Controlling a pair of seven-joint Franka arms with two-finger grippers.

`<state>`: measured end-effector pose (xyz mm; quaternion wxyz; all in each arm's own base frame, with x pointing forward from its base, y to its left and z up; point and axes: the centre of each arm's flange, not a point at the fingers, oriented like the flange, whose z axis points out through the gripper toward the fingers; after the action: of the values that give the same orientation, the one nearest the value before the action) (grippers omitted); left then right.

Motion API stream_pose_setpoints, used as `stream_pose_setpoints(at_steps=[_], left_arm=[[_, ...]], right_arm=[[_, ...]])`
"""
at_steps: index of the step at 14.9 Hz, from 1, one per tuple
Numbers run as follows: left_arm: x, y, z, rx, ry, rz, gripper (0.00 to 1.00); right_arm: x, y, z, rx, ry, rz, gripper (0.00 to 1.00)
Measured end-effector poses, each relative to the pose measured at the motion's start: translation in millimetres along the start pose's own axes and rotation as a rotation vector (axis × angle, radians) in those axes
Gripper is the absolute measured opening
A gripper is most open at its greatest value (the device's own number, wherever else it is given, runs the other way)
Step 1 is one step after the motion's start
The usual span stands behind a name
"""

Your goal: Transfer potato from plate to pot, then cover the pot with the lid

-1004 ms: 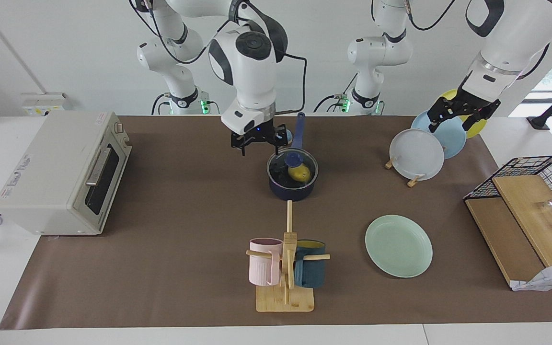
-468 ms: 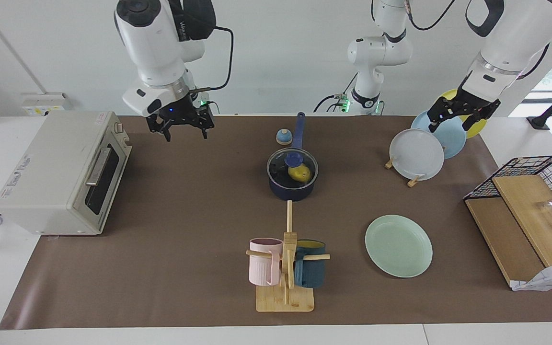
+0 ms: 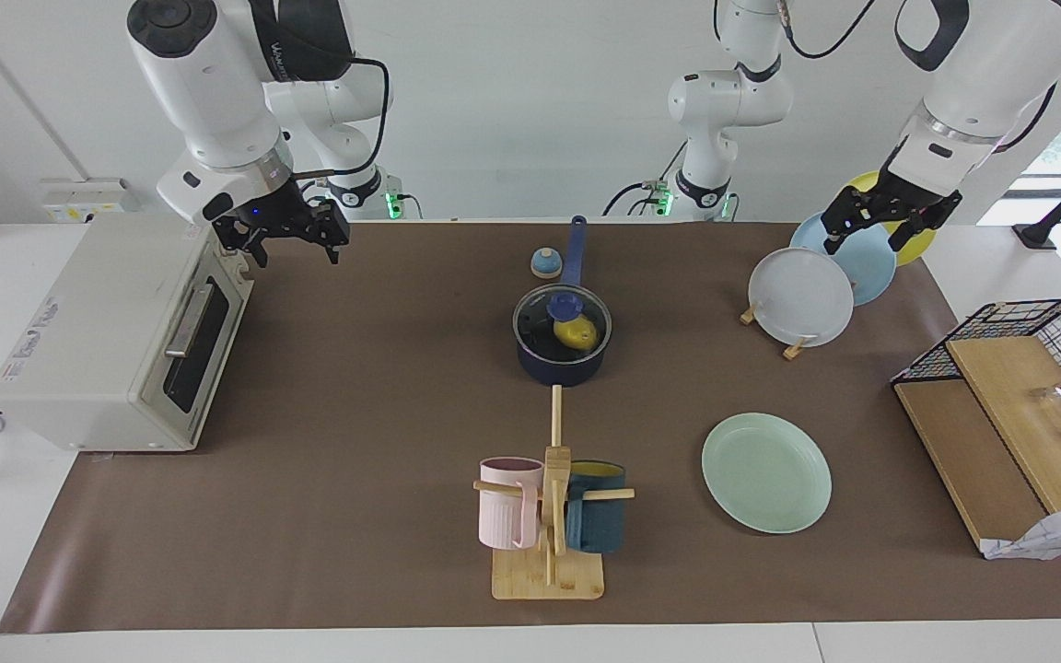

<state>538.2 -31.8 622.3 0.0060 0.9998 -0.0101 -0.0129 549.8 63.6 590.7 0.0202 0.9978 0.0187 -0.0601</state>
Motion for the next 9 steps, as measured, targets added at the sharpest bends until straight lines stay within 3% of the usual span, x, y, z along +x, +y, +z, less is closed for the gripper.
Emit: stream_pose_setpoints(at_steps=[3,9], left_arm=[[0,0,0,0.0,0.0,0.0,1.0],[0,0,0,0.0,0.0,0.0,1.0]], right_arm=[[-2,18,0,-0.068,0.003,0.009,1.0],[0,51,0,-0.052,0.011,0.023,1.0]])
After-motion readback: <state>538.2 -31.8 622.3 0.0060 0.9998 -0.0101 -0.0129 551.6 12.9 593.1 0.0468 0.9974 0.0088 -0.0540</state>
